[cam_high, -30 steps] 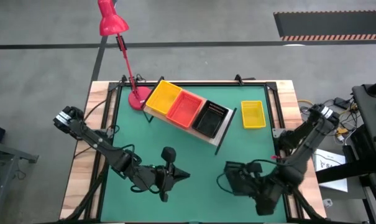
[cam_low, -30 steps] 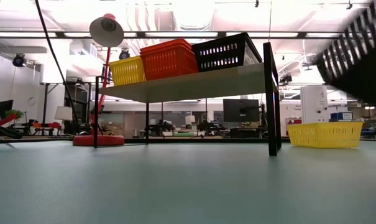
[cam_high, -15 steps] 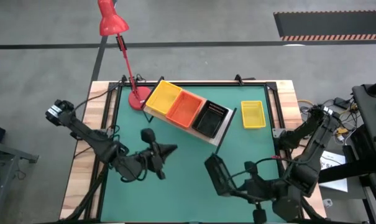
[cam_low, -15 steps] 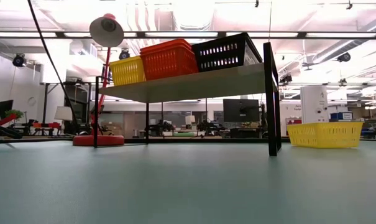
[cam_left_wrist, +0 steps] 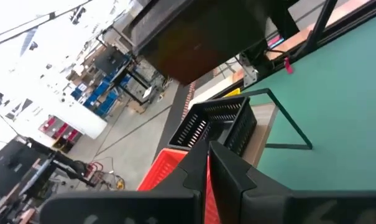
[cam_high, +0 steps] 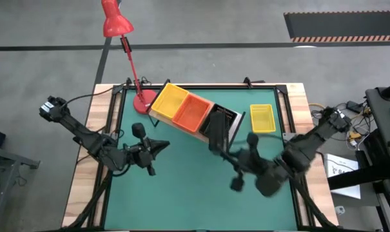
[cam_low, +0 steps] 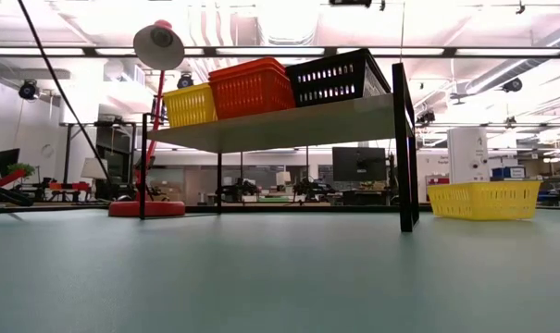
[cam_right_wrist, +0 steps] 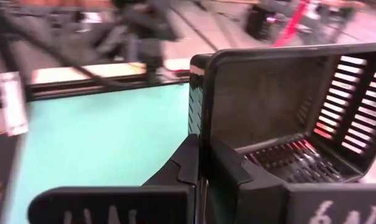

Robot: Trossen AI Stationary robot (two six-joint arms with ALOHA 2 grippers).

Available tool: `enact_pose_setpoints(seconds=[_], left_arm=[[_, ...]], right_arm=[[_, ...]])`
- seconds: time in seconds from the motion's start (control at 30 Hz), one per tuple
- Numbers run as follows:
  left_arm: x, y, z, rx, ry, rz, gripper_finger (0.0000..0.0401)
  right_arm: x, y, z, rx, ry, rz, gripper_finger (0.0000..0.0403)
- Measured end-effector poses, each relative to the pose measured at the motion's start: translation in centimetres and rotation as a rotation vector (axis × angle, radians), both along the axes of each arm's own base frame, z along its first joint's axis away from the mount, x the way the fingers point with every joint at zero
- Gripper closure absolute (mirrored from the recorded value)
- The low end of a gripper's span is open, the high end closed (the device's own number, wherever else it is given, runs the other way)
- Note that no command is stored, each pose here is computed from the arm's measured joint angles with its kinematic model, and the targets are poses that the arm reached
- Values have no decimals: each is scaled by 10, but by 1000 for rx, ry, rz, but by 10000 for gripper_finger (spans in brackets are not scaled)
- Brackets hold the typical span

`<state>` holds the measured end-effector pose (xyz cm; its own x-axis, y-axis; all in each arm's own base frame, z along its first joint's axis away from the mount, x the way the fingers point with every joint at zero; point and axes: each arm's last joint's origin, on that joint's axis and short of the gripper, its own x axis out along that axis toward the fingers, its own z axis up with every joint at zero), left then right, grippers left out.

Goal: Stack baskets on shelf by color
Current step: Stack the black bin on top of the other black bins on the shelf

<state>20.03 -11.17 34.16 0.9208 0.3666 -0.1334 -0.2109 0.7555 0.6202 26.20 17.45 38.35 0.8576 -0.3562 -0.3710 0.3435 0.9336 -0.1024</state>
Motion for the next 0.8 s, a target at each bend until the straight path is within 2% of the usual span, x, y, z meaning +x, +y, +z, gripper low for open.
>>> enact_pose_setpoints(seconds=[0.2,0.37,0.57,0.8], left_arm=[[-12,7,-1,-29,-32,-33,400],[-12,8,-10,-20,-40,-56,400],[-10,8,-8,17,-52,-60,400],[-8,9,-1,65,-113,-56,400]], right_arm=[[22,-38,13,45,9,-64,390],[24,-63,24,76,73,-85,390],[13,-78,35,119,138,-160,390],[12,-82,28,236,221,-166,391]])
